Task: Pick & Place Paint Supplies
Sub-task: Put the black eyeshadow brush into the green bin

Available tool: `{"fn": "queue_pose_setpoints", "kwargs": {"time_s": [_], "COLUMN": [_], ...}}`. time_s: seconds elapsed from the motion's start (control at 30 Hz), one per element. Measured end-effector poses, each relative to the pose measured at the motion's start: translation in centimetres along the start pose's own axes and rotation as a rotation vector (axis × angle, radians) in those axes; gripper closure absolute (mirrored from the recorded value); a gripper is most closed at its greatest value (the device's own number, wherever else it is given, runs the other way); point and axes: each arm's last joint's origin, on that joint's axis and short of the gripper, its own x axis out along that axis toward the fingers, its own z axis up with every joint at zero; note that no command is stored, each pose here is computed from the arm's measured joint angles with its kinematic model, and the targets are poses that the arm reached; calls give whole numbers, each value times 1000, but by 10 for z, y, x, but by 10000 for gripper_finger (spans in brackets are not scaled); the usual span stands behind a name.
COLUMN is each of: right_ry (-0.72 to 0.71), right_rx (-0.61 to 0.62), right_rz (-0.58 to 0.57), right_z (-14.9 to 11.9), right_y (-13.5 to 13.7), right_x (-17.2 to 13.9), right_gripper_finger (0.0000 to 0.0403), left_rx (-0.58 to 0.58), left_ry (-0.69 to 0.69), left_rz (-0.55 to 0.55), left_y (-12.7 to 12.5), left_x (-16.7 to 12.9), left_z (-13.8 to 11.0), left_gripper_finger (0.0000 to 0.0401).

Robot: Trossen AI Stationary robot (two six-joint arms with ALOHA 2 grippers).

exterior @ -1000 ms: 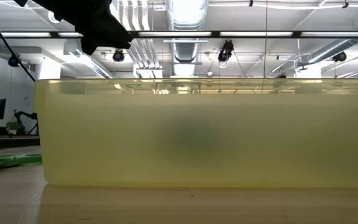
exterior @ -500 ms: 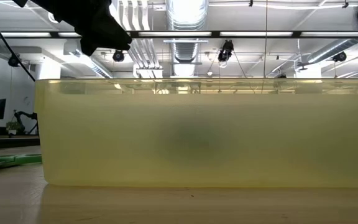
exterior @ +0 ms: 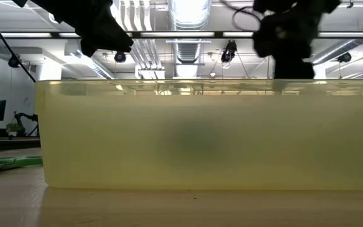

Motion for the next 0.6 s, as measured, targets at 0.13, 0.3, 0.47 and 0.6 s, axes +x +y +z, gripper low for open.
{"fn": "queue_pose_setpoints", "kwargs": {"time_s": [0.13,0.3,0.47,0.6], "right_ry": [5,64,91,115], "right_rx": [-96,-200,-304,-355], "right_rz": [-12,-57,-67,-72], "right_z": [44,87,125,149], "right_y": [-17,-38,-41,-39], "right_x": [6,30,55,69], "right_gripper_finger": [396,396,396,395], "left_rx": [-1,-1,-4,-12], "left_ry": [-4,-15,-28,-32], "left_rz": [11,40,61,66], "left_y": [0,1,2,2], "left_x": [0,0,0,0], "left_z": [0,0,1,1], "left_gripper_finger": [275,275,275,275]}}
